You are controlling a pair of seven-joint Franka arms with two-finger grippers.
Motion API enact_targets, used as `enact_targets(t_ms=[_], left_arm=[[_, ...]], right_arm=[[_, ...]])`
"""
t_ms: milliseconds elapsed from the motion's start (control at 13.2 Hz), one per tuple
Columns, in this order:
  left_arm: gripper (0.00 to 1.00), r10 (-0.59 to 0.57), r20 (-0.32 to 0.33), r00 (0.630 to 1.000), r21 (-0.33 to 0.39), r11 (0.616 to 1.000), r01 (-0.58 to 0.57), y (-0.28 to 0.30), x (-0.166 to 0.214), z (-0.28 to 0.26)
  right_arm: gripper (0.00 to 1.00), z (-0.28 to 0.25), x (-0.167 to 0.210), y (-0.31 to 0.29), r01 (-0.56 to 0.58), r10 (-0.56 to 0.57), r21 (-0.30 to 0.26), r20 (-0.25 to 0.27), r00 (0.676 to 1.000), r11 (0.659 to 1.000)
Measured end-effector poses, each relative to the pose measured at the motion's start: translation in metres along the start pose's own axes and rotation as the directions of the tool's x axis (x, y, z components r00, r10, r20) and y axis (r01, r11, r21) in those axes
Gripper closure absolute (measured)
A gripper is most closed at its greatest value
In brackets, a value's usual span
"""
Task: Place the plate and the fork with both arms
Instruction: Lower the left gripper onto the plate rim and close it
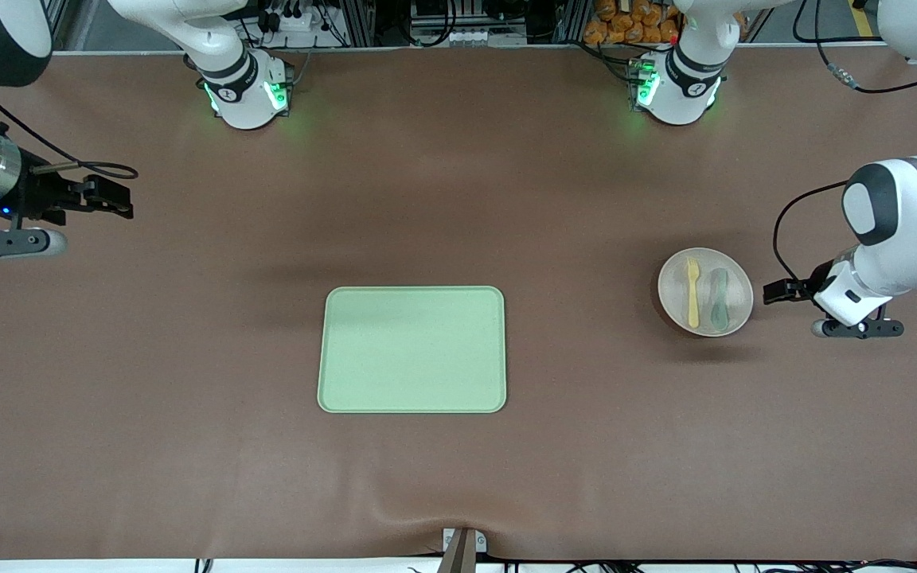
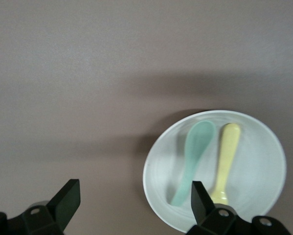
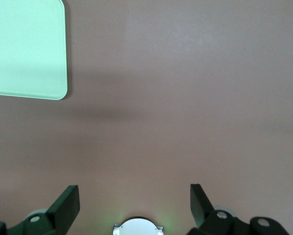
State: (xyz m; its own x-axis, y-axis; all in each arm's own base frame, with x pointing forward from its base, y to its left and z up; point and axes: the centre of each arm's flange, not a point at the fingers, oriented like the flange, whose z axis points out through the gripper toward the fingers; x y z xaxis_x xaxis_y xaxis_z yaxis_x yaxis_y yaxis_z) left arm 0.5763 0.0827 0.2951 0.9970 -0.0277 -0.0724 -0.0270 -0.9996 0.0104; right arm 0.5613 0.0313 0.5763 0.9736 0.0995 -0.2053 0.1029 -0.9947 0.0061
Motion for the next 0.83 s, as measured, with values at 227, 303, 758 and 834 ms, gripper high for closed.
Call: enact_targets(t_ms=[227,303,758,834], left_arm=[[0.0,-0.007,-0.01,1.0,0.0,1.0,0.007,-0.016,-0.01,0.025],[0.0,-0.01,-0.021,1.0,0.002,1.0,0.01,-0.018,-0.014,0.037],[0.19,-0.007,-0.005,1.0,-0.023,1.0,0.007,-0.013,-0.028,0.081],[0.23,-0.002,-0.007,1.0,-0.043,0.999,0.001,-0.013,-0.028,0.083]], right_arm=[[0.0,0.012,0.009,0.002,-0.004,0.004,-0.001,0.008,1.0,1.0],[0.0,0.014,0.011,0.003,-0.006,0.006,-0.001,0.01,1.0,1.0],[0.0,0.014,0.014,0.005,-0.008,0.008,-0.002,-0.01,1.0,1.0],[0.0,0.014,0.014,0.005,-0.009,0.009,-0.002,-0.012,1.0,1.0]])
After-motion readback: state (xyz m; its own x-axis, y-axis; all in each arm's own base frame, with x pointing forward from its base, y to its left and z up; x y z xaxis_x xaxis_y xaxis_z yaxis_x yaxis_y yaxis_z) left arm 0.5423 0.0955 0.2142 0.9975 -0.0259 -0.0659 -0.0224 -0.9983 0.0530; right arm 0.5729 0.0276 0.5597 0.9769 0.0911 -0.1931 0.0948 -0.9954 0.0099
